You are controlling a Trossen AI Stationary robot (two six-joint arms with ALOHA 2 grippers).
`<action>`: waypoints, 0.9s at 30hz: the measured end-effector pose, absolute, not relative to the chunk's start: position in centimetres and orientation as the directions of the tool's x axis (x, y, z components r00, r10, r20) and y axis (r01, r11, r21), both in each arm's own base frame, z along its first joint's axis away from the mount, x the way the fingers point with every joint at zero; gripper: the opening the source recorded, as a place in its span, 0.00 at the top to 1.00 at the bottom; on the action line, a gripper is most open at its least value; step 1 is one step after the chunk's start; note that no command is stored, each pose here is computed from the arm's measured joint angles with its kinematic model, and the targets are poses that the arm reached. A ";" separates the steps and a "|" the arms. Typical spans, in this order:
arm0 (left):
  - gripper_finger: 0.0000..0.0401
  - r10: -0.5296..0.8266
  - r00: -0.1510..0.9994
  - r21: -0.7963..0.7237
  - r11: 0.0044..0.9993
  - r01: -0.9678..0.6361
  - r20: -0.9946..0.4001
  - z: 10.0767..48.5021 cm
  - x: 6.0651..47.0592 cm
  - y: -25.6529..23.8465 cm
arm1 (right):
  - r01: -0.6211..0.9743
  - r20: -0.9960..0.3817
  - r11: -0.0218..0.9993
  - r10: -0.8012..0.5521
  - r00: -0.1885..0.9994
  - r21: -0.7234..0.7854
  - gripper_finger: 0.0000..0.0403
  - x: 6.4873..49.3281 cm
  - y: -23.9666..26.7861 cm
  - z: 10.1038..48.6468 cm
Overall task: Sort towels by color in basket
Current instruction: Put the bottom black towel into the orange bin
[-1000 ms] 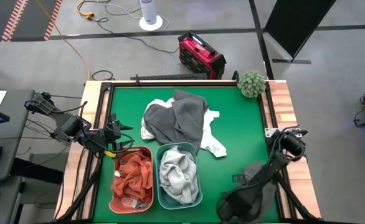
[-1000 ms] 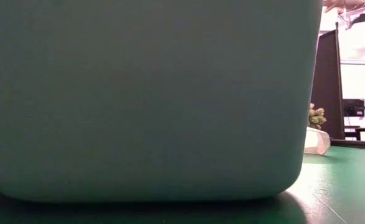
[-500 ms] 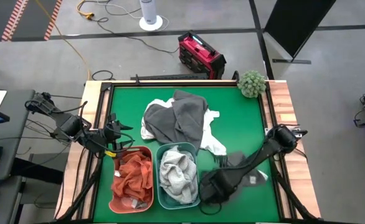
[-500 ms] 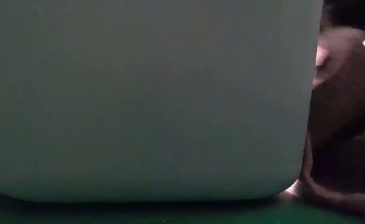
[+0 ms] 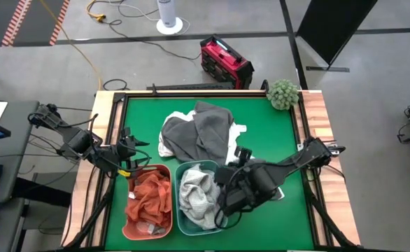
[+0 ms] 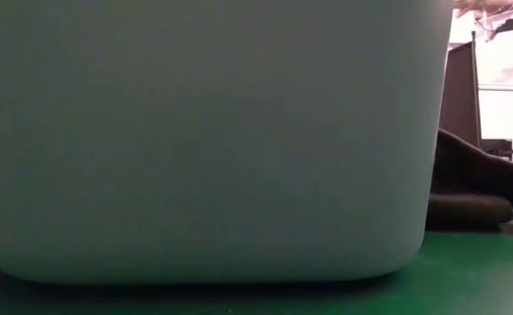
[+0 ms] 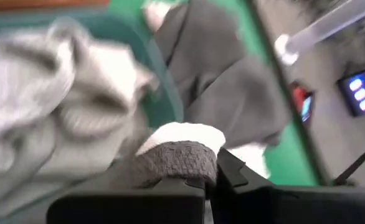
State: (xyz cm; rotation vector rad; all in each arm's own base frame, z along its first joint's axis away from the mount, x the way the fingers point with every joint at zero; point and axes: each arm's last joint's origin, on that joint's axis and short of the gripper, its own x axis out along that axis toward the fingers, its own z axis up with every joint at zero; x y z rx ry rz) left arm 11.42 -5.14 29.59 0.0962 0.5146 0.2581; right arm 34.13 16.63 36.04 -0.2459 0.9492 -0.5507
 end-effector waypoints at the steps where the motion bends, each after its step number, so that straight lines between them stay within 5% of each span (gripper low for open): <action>1: 0.41 0.268 0.839 0.156 0.963 -0.219 -0.474 29.6 11.4 -5.1 | 0.349 -0.673 0.824 -0.566 0.477 -0.446 0.95 34.2 16.4 36.7; 14: 0.41 0.277 0.909 0.217 0.952 -0.215 -0.313 31.4 12.3 -5.6 | 0.401 -0.384 0.760 -0.620 0.684 -0.511 0.95 38.1 12.8 42.5; 22: 0.41 0.247 0.956 0.248 0.947 -0.204 -0.160 33.3 12.9 -6.0 | 0.232 -0.178 0.915 -0.302 0.937 -0.330 0.94 41.7 10.1 46.5; 27: 0.41 0.239 0.968 0.229 0.949 -0.217 -0.073 34.4 13.1 -6.1 | 0.133 -0.008 0.949 -0.142 0.990 -0.285 0.94 42.5 8.6 48.4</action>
